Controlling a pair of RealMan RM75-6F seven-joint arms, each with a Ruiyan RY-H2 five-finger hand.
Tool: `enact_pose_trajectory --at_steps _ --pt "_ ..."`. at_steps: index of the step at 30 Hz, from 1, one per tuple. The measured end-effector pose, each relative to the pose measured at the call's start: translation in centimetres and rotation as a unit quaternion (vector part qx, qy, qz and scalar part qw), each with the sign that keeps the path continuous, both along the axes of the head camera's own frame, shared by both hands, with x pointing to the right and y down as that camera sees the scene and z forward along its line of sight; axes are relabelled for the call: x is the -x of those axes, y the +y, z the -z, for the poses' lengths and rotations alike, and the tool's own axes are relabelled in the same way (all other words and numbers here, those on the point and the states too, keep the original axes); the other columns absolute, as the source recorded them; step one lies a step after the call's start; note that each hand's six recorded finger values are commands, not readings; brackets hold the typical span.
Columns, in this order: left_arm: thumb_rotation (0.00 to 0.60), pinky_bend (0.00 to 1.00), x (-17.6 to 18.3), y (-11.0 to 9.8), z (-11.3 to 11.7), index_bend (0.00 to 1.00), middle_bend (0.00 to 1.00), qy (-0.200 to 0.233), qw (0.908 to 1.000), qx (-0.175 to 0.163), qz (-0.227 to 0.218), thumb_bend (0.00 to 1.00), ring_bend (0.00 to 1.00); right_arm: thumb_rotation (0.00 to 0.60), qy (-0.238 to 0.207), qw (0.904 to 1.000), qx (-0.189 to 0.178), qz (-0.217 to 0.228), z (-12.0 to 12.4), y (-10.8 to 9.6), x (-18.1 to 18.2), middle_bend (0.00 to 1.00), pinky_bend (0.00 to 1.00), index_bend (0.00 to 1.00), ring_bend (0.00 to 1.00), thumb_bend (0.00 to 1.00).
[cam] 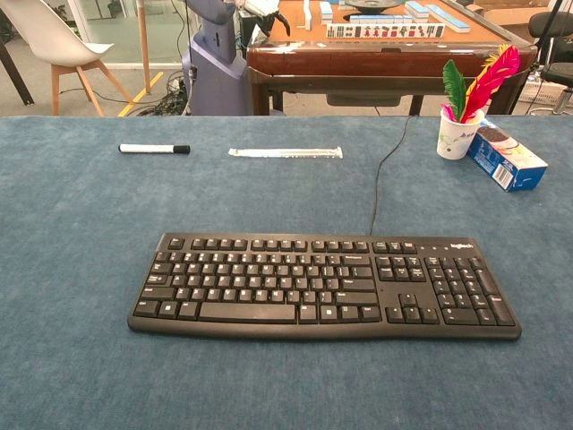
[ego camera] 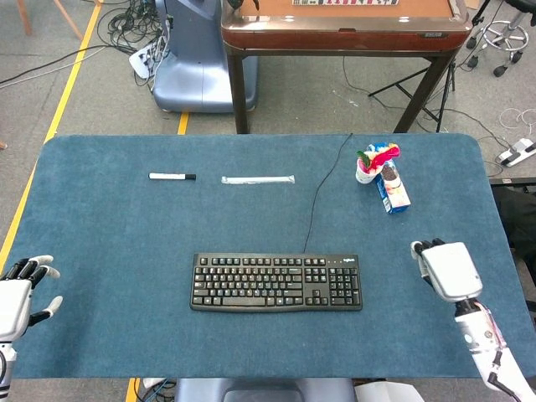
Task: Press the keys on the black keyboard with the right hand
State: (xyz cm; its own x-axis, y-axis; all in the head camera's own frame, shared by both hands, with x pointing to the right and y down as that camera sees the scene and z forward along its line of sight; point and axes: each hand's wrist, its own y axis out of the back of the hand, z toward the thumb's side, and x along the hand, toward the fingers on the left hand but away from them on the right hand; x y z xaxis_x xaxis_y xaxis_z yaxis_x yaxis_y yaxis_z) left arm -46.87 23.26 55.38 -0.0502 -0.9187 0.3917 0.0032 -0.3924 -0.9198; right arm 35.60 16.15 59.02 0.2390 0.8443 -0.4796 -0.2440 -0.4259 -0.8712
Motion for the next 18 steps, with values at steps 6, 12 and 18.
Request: enact_pose_trajectory --at_steps 6,12,18 --pt "0.6 0.45 0.4 0.0 -0.2 0.46 0.3 0.001 1.0 0.005 0.007 0.18 0.24 0.6 0.006 0.9985 0.018 0.052 -1.9 -2.3 4.6 0.81 1.0 0.54 0.79 0.83" --pt "0.6 0.45 0.9 -0.1 -0.3 0.46 0.3 -0.004 0.9999 0.004 0.015 0.18 0.24 0.6 0.006 0.9951 0.048 0.086 -3.5 -2.6 7.8 0.88 1.0 0.53 0.86 0.99" --pt "0.6 0.45 1.2 -0.1 -0.5 0.47 0.3 -0.006 0.9998 0.005 0.02 0.18 0.24 0.6 0.018 0.9892 0.079 0.122 -5.2 -2.4 10.6 0.9 1.0 0.46 0.89 1.0"
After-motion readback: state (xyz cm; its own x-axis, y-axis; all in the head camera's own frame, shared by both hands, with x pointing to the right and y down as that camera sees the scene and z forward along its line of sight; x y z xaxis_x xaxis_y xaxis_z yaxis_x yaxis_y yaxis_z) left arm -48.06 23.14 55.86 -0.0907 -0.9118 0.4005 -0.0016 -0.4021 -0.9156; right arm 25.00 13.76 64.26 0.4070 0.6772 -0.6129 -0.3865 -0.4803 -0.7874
